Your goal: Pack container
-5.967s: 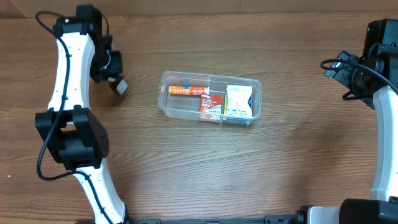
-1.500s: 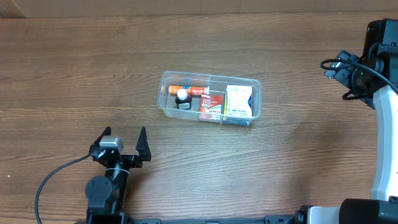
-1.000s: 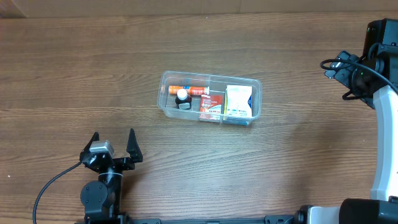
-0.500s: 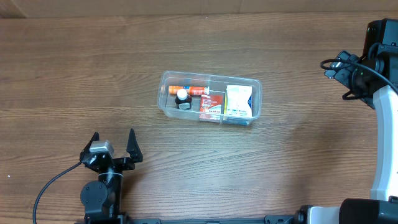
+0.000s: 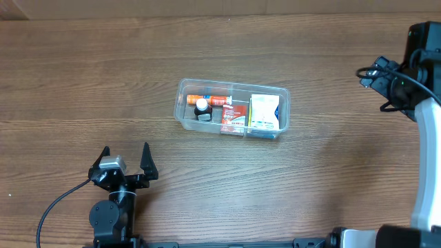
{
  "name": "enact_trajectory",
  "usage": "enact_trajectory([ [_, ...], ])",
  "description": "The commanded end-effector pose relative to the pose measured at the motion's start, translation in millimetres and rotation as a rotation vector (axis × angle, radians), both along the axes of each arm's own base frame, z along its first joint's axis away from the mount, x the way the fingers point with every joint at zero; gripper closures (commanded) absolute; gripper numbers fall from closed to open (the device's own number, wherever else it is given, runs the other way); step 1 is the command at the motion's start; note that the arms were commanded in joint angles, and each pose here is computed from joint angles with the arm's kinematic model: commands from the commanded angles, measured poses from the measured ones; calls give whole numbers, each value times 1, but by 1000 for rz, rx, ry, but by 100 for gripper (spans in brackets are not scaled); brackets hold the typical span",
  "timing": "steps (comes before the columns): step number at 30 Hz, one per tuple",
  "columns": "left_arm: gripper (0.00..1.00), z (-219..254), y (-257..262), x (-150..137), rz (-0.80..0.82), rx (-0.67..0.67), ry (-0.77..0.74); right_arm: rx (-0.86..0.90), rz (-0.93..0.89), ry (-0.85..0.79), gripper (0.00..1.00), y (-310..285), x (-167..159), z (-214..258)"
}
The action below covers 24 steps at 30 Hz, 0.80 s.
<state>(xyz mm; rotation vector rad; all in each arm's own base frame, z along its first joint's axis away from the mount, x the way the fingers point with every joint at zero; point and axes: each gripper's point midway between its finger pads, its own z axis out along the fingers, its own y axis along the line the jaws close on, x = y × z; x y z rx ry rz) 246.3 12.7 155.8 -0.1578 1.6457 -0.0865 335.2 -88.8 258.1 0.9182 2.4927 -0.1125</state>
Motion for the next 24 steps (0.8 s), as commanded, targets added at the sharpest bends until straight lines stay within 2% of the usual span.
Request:
enact_trajectory([
  [1,0,1,1,0,3,19,-8,82,94,-238,0,34,-25,64],
  [5,0,1,1,0,3,19,-8,75,182,-491,0,58,-47,112],
  [9,0,1,1,0,3,19,-8,41,235,-654,0,73,-81,121],
  [15,0,1,1,0,3,19,-8,10,278,-828,0,84,-108,72],
  [24,0,1,1,0,3,19,-8,15,341,-1049,0,96,-96,-7],
])
